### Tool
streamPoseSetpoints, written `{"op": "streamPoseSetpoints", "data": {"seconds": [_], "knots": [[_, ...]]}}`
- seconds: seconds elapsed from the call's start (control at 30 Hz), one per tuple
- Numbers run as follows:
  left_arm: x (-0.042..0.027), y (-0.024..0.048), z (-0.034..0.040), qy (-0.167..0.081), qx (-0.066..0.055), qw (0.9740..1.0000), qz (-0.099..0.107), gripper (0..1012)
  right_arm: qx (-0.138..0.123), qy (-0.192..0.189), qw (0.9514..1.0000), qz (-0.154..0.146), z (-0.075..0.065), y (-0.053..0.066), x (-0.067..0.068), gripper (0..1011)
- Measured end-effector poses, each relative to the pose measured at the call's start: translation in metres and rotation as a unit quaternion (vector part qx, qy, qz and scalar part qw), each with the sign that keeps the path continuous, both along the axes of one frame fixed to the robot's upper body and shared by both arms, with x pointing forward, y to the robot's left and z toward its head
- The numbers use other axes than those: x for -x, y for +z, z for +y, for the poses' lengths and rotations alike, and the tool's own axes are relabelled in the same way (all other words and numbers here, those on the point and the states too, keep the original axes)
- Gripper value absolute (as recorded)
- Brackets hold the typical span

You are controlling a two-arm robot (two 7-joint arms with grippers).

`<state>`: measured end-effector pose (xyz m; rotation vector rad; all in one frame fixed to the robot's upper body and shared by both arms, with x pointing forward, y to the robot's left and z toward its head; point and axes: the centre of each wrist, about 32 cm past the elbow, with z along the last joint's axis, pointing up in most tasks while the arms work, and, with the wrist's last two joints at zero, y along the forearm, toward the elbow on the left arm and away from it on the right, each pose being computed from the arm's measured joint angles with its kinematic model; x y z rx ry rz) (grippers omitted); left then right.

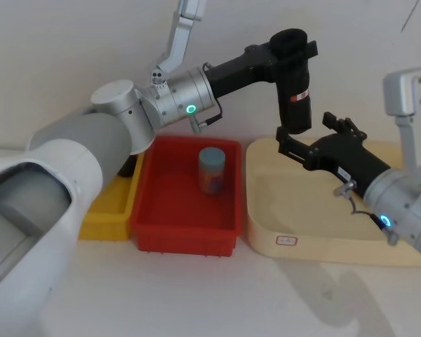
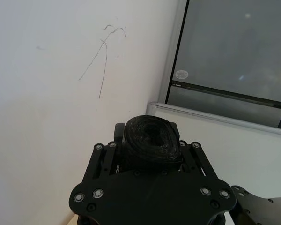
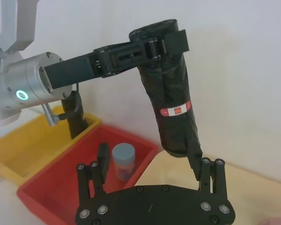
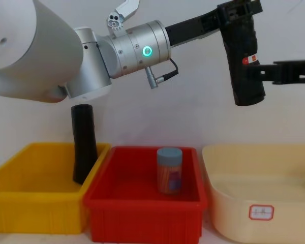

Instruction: Pick up the garbage bag with the one hand and transfer it to the other hand.

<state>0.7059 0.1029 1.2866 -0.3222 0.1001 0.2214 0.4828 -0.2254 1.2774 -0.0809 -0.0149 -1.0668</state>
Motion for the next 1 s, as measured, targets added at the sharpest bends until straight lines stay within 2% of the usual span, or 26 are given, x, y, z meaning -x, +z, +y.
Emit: {"op": "streamPoseSetpoints", "data": {"seconds": [0.53,1.0], "knots": [[0.0000,-0.0001,0.0002,0.000,0.000,1.0000,0.000,507,0.062,-0.032,0.9970,-0.035,0.020,0.000,-0.023,1001],[0.0000,-0.0002,0.0002,0.000,0.000,1.0000,0.000,507,0.084,-0.051,0.9943,-0.041,0.032,0.000,-0.049,1001]]}}
